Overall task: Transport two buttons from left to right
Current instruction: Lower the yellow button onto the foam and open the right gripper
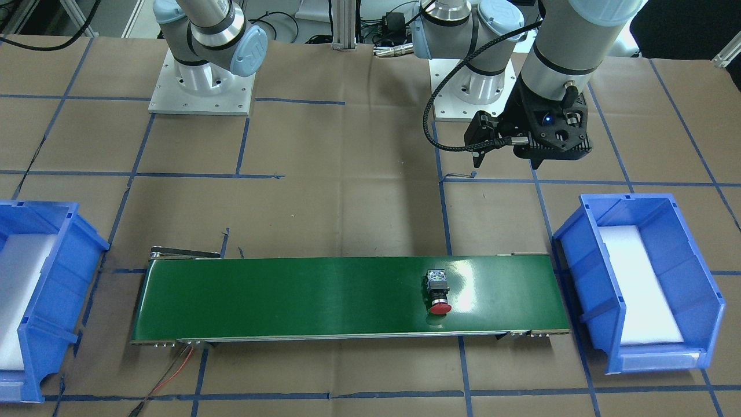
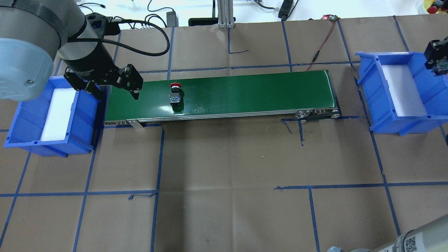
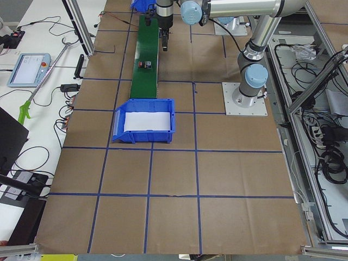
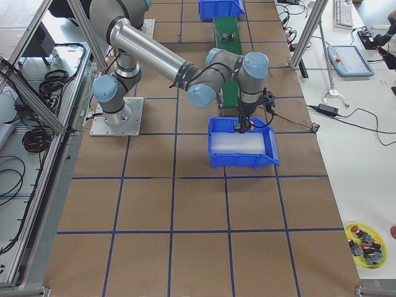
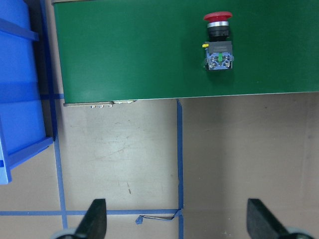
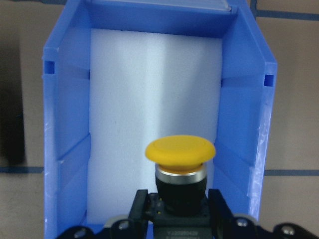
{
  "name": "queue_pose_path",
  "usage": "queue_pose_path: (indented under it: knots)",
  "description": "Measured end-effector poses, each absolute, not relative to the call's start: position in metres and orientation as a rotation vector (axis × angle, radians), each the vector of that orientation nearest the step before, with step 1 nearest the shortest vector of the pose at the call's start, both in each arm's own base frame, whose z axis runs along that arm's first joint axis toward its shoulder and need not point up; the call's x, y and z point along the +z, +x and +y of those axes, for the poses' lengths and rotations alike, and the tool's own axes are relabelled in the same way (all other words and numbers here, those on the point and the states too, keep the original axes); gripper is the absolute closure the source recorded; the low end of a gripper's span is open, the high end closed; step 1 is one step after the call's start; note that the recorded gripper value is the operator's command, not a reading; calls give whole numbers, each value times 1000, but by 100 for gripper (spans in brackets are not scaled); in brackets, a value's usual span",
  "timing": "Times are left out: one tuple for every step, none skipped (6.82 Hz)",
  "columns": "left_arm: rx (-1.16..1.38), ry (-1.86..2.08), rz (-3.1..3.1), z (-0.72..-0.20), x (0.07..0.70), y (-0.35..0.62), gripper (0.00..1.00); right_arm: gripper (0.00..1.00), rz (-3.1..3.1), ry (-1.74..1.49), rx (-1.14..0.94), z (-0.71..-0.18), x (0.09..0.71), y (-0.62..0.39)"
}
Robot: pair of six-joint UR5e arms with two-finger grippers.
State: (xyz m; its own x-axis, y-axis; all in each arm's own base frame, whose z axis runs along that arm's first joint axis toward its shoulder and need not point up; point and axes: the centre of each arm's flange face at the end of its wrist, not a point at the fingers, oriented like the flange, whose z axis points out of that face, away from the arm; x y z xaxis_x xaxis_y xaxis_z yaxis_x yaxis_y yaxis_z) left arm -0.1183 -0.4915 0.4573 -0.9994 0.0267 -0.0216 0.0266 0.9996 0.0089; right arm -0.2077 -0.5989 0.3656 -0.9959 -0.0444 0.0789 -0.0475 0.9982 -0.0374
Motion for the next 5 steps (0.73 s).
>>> queue_pose_path:
  knots:
    - [14,42,3119,-492,457,-118,0,96,-3046,90,97,-593,336,-205]
    - [16,42,3119,-492,456,-118,0,96,-3033,122,123,-585,310,-200]
    - [19,42,3119,-493,455,-118,0,96,-3034,139,117,-582,289,-199]
    - [21,42,3120,-493,455,-118,0,96,-3040,146,92,-581,272,-200]
    - [21,42,3120,-493,455,-118,0,96,-3046,151,62,-580,260,-201]
